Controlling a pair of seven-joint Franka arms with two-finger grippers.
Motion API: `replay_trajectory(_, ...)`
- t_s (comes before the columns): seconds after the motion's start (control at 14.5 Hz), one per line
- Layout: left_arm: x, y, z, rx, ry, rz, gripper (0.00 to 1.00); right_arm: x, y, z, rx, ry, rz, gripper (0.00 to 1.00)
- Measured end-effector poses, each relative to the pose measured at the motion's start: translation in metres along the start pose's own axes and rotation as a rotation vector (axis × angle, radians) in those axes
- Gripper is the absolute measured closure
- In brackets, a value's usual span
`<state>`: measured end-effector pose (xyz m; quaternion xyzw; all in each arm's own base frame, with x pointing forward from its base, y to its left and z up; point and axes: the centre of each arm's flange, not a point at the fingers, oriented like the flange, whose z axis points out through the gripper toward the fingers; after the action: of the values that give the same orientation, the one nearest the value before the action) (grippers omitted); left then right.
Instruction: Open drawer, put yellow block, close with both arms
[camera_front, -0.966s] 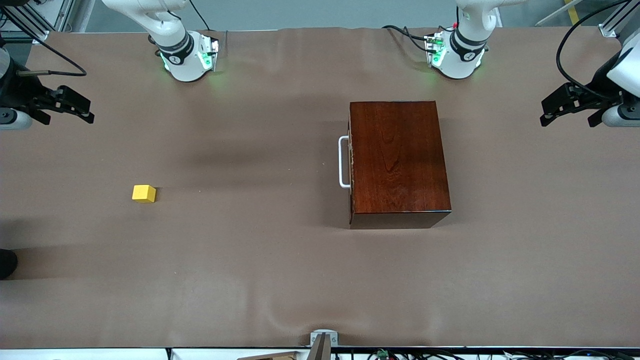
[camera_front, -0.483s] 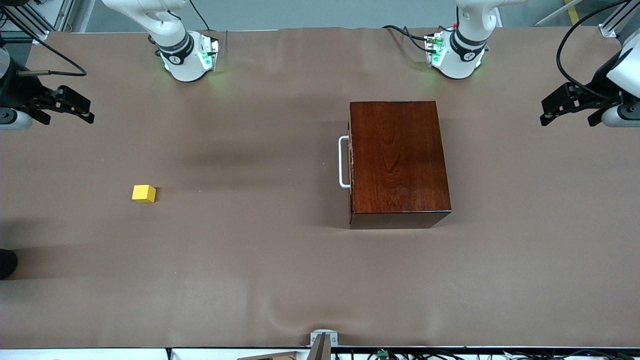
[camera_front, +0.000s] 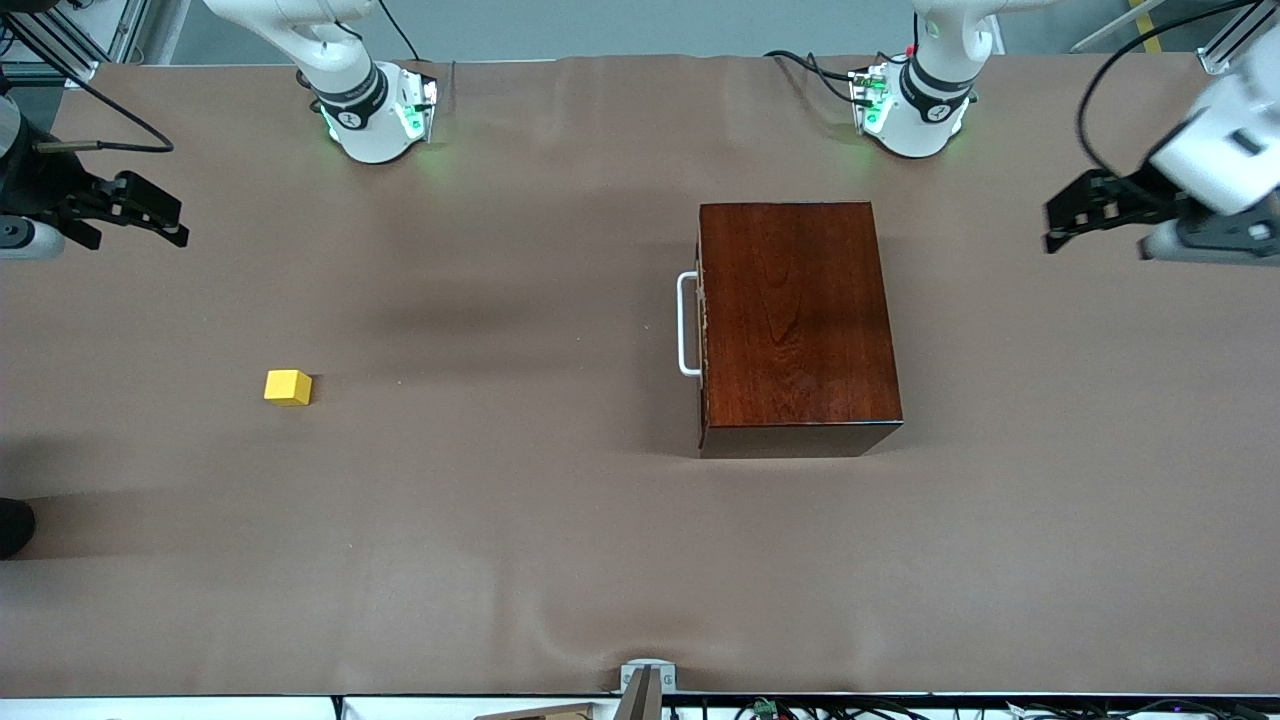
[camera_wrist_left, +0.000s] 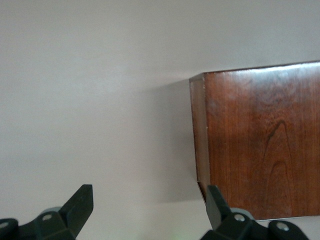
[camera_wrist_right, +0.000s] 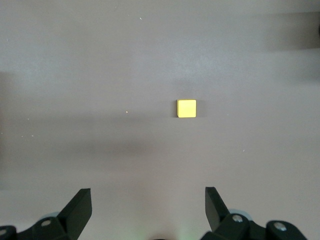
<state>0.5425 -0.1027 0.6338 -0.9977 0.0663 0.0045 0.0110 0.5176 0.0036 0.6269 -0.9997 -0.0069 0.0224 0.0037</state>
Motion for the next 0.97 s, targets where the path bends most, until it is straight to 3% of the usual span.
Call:
replay_trajectory(0.14, 0.007, 0.034, 0.016, 0.032, -0.022, 0.061, 0.00, 0.000, 0.000, 0.000, 0.000, 0.000, 0.000, 0.00)
replay_trajectory(0.48, 0.023, 0.122, 0.053, 0.021, -0.059, 0.187, 0.00, 0.000, 0.000, 0.000, 0.000, -0.001, 0.000, 0.00)
replay_trajectory(0.97, 0.039, 0.268, 0.116, 0.001, -0.056, 0.117, 0.00, 0.000, 0.000, 0.001, 0.000, -0.002, 0.000, 0.00)
